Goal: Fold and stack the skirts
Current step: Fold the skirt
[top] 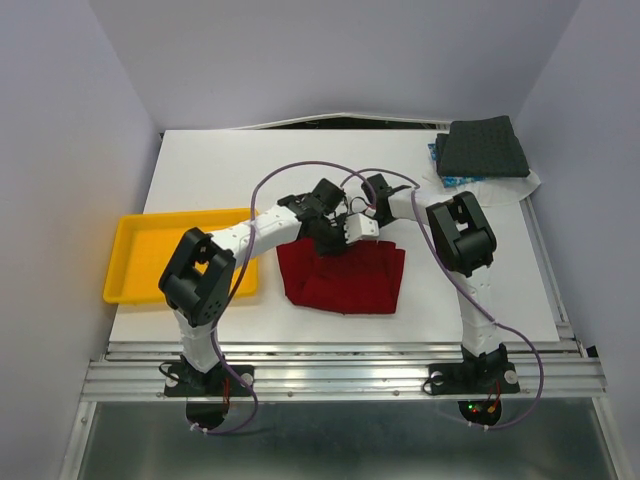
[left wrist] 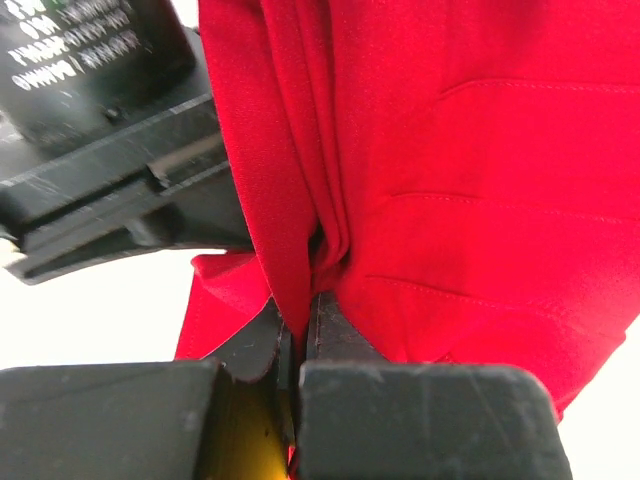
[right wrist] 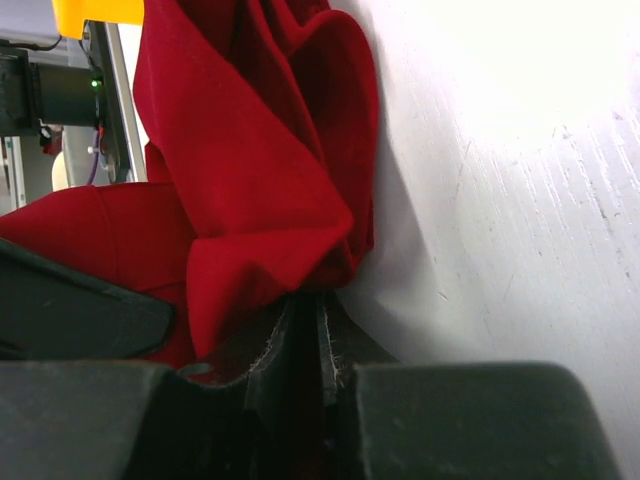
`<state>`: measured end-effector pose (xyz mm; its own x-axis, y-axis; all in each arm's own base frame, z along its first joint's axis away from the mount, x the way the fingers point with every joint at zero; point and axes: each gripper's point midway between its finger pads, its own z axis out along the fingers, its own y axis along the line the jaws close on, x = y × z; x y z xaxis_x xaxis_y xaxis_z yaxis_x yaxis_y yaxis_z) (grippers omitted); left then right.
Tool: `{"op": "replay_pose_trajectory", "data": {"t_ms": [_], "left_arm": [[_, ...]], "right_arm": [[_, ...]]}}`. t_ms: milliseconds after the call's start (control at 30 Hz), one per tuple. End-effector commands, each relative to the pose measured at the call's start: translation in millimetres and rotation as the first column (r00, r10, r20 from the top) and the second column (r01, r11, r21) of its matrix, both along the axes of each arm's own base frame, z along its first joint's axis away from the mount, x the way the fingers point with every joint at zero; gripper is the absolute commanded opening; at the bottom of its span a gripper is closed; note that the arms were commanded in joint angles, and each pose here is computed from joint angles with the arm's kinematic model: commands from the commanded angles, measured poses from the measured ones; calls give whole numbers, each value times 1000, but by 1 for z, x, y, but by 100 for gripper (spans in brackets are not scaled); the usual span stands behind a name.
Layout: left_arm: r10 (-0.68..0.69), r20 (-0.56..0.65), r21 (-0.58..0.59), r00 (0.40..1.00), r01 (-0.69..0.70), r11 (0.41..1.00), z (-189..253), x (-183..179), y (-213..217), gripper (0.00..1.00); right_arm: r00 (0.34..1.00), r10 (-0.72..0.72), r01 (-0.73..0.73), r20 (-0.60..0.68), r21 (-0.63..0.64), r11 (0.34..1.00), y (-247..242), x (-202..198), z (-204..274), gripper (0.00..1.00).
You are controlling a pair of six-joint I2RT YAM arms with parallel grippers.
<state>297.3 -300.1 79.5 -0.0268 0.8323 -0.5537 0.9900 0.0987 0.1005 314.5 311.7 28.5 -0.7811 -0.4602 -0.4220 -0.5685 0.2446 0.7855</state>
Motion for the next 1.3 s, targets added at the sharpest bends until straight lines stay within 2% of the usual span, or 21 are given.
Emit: {"op": "replay_pose_trajectory", "data": {"t_ms": [0, 33, 133, 200, 367, 500, 667, 767, 867, 900, 1000, 1100, 1267], "left_arm": [[-8, 205, -62, 979, 21, 998, 26, 31, -19, 4], [-13, 214, -57, 977, 25, 998, 24, 31, -21, 7], [18, 251, -41, 968, -8, 999, 21, 39, -19, 36], [47, 263, -58, 964, -33, 998, 30, 42, -17, 47], [137, 262, -198, 955, -86, 976, 95, 39, -7, 57], [193, 153, -319, 969, -136, 938, 134, 18, 6, 61], [226, -29, -341, 974, -222, 913, 124, -6, 24, 61], [174, -113, -374, 978, -204, 905, 116, -28, 24, 56], [96, -177, -450, 980, -167, 877, 115, -50, 14, 46], [90, -250, -447, 964, -197, 872, 104, -61, 14, 45], [109, -367, -439, 924, -275, 855, 84, -67, 6, 41], [155, -438, -420, 886, -354, 835, 64, -51, -6, 40], [265, -546, -344, 795, -501, 794, 19, -11, -23, 40]], "right_arm": [[999, 34, -34, -40, 0, 999, 2, -14, -6, 18], [999, 33, -34, -41, -3, 999, 2, -14, -6, 18], [999, 37, -37, -37, -11, 999, 2, -13, -8, 18], [999, 39, -39, -30, -18, 999, 1, -11, -10, 17], [1000, 29, -29, -5, -58, 998, 0, -4, -17, 17], [1000, -5, 6, 17, -86, 996, -5, 12, -19, 17], [998, -37, 42, 48, -105, 994, -5, 30, -15, 19], [995, -62, 72, 83, -121, 990, -7, 45, -11, 21], [988, -92, 108, 126, -128, 986, -7, 62, -1, 23], [986, -104, 121, 129, -128, 984, -6, 66, 4, 24], [972, -159, 180, 173, -112, 977, -8, 92, 26, 27], [943, -214, 241, 254, -82, 967, -14, 121, 56, 32], [867, -343, 393, 363, -72, 917, -49, 161, 103, 52]]}}
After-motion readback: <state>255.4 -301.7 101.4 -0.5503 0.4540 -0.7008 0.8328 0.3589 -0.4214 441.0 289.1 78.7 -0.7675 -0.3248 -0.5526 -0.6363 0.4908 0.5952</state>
